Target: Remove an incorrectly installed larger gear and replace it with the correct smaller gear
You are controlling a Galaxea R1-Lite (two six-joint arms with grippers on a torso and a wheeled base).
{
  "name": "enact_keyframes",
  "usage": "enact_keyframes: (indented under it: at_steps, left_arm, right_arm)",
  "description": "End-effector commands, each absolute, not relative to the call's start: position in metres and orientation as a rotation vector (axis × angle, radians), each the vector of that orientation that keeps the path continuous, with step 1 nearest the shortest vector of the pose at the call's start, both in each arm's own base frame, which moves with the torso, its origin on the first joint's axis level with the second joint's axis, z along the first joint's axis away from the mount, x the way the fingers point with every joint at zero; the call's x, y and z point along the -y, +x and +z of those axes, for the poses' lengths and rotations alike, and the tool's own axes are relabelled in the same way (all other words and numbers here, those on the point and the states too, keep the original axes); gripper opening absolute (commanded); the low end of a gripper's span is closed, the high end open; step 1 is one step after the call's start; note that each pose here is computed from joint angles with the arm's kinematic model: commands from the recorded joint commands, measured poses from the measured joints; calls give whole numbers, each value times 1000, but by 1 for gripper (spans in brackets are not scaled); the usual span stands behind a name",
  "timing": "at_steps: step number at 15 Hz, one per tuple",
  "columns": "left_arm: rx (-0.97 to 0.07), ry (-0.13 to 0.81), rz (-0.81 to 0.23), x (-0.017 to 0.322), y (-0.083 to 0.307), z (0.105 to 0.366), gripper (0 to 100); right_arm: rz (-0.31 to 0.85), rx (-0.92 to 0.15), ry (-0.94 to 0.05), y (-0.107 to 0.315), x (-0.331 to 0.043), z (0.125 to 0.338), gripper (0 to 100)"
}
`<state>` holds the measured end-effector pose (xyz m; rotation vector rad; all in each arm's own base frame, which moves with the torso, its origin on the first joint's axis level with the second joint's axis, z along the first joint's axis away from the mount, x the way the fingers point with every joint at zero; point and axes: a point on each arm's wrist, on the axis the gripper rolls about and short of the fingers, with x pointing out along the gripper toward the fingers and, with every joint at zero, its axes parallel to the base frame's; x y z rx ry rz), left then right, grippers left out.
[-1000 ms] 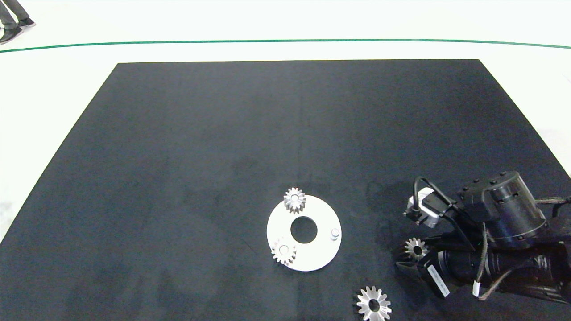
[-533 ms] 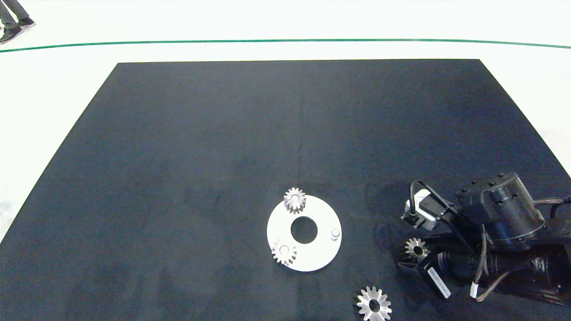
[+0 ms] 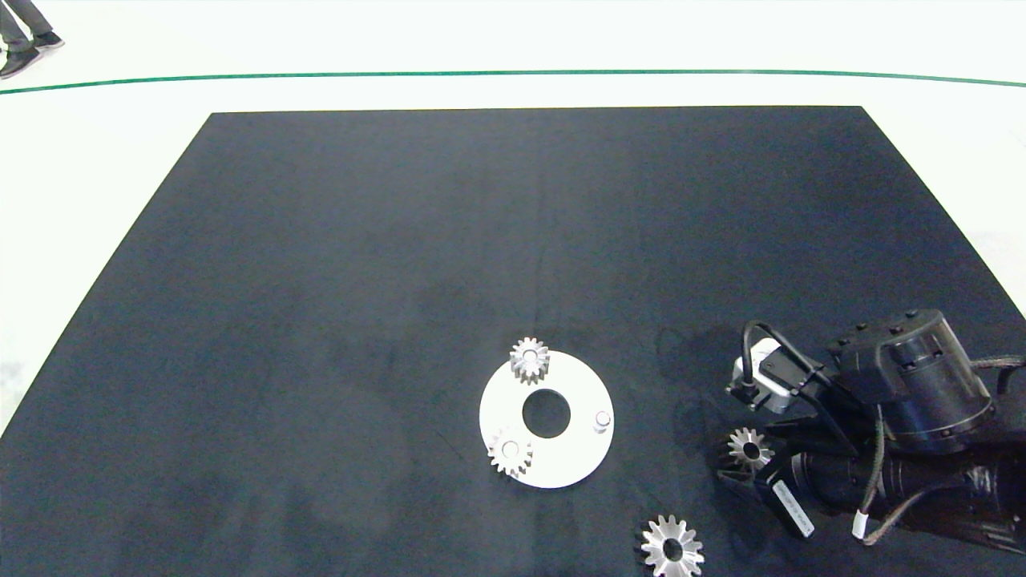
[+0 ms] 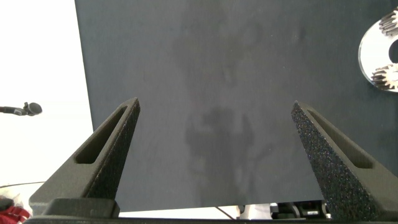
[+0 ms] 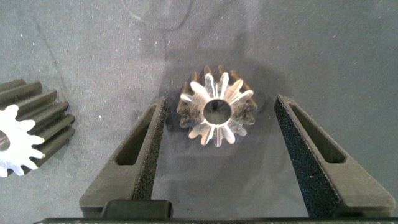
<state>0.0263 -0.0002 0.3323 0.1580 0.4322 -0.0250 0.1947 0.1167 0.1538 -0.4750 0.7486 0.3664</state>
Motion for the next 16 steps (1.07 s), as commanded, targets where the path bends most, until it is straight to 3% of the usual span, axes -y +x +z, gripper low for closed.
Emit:
enact_keyframes:
  at_steps: [1, 6, 15, 16]
  left_arm:
    - [-437, 159, -25, 0, 26, 332, 100]
    - [-436, 159, -25, 0, 26, 332, 100]
    - [-437, 159, -25, 0, 26, 332, 100]
    - [-437, 159, -25, 0, 26, 332, 100]
  right_arm:
    - [365, -750, -477, 193, -116, 153, 10]
    - [368, -762, -466, 195, -117, 151, 1]
    - [359, -750, -436, 196, -118, 151, 0]
    - [358, -749, -432, 195, -117, 152, 100]
